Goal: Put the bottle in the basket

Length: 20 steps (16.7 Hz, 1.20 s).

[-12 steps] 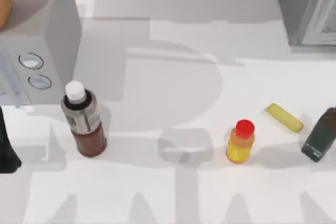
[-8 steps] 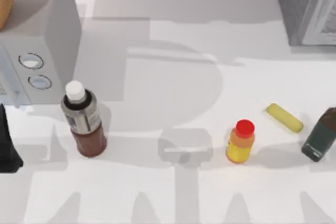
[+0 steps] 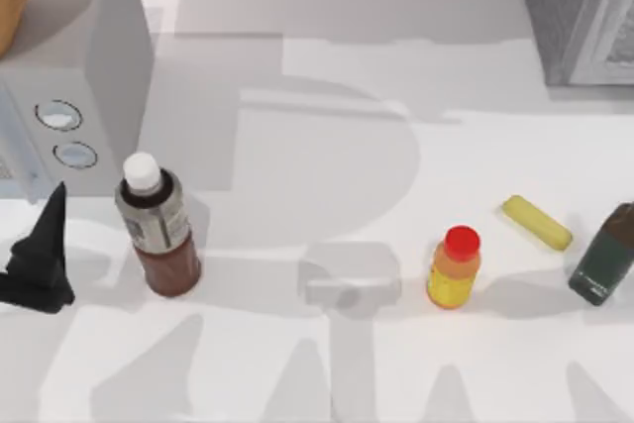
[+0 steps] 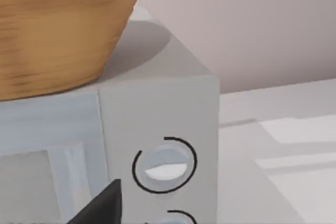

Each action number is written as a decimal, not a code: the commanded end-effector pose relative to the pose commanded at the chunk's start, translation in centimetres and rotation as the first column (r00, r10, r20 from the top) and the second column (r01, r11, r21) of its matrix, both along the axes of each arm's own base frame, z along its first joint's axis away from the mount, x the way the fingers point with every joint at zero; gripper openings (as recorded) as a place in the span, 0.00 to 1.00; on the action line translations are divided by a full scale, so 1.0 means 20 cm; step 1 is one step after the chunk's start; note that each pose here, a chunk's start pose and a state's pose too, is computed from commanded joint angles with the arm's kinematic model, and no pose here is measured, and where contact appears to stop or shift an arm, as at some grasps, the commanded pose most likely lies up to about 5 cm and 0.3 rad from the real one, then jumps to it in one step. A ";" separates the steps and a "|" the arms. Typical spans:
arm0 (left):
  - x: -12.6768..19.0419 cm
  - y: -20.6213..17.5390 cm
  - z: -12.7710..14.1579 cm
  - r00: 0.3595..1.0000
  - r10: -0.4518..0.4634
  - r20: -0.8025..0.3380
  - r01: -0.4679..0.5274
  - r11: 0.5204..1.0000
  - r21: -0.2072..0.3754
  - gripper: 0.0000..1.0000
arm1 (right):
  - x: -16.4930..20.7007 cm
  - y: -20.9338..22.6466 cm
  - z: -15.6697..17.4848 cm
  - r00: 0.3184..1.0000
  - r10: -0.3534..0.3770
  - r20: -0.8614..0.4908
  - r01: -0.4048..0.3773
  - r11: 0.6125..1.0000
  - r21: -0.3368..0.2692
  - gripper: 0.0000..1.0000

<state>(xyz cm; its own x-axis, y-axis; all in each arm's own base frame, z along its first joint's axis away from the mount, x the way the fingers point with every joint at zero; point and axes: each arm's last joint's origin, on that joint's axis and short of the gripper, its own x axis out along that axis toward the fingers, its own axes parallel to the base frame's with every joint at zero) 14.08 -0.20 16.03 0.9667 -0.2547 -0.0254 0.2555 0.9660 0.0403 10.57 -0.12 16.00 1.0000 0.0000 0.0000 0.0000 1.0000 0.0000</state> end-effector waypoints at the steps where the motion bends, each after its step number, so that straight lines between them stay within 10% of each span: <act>1: 0.03 0.00 -0.01 0.999 -0.038 -0.010 0.039 0.999 0.004 1.00 | 0.00 0.00 0.00 1.000 0.000 0.000 0.000 1.000 0.000 1.00; 11: 0.21 0.02 -0.31 0.895 -0.436 -0.097 0.436 0.900 -0.017 1.00 | 0.00 0.00 0.00 1.000 0.000 0.000 0.000 1.000 0.000 1.00; 20: 0.21 0.03 -0.38 0.852 -0.518 -0.083 0.518 0.855 -0.017 1.00 | 0.00 0.00 0.00 1.000 0.000 0.000 0.000 1.000 0.000 1.00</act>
<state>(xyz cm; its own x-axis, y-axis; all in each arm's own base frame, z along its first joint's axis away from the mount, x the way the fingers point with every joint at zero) 18.24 0.37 8.35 0.6892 -0.7174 -0.1012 0.7213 0.6926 0.0021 10.57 -0.12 16.00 1.0000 0.0000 0.0000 0.0000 1.0000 0.0000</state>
